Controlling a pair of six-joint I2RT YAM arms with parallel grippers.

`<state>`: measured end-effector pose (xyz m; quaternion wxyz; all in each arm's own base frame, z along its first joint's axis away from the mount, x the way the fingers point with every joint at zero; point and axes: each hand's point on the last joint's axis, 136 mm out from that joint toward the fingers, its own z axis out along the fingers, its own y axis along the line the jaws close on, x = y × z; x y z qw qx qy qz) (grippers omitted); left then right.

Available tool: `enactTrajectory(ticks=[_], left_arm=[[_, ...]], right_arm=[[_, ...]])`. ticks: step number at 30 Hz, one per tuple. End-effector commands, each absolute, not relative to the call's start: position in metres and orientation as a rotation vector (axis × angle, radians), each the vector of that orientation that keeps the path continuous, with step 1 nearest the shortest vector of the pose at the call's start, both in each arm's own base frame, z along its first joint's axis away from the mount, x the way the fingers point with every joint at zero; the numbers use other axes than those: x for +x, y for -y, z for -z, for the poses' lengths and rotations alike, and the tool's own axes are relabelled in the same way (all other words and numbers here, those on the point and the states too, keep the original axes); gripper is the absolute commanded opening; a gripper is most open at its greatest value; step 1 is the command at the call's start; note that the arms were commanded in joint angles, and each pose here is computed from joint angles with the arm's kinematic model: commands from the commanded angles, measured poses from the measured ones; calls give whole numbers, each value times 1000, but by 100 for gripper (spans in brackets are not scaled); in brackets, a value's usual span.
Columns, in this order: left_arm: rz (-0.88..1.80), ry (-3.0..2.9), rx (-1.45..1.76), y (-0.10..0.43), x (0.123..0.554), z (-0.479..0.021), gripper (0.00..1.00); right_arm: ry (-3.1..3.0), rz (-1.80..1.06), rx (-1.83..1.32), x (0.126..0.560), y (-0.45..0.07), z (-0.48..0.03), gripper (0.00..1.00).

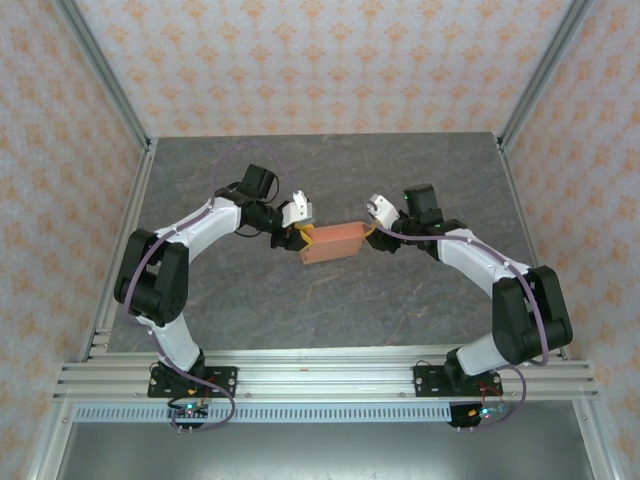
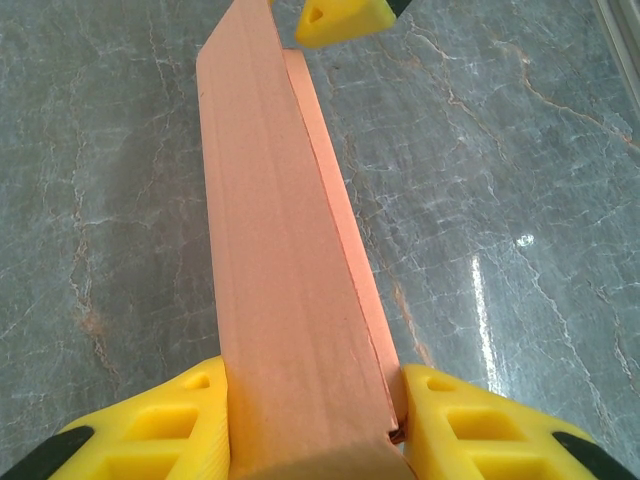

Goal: Fold the paper box

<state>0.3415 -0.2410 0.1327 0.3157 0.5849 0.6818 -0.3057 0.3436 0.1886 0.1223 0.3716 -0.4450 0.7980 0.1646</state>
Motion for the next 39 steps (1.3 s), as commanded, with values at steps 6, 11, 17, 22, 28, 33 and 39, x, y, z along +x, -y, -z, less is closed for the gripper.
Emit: enactTrajectory(ticks=[6, 11, 17, 22, 28, 33, 39], left_arm=[[813, -1830, 1566, 237, 342, -127, 37], [812, -1838, 1566, 237, 344, -127, 37], [794, -1860, 1569, 235, 345, -124, 38], [762, -1898, 1567, 231, 348, -121, 39], [718, -1948, 1568, 226, 350, -115, 42], [669, -1981, 1576, 222, 351, -110, 45], [623, -2013, 1583, 219, 353, -104, 45]], right_arm=[[-2009, -374, -1164, 357, -193, -137, 27], [-2030, -387, -1176, 358, -196, -130, 23], [-2046, -375, -1173, 358, -200, -126, 16], [-2056, -325, -1160, 358, -200, -128, 11], [-2073, -280, -1124, 359, -198, -130, 5], [-2081, -273, -1108, 358, -198, -132, 3], [-2101, -265, -1092, 359, -198, -134, 2]])
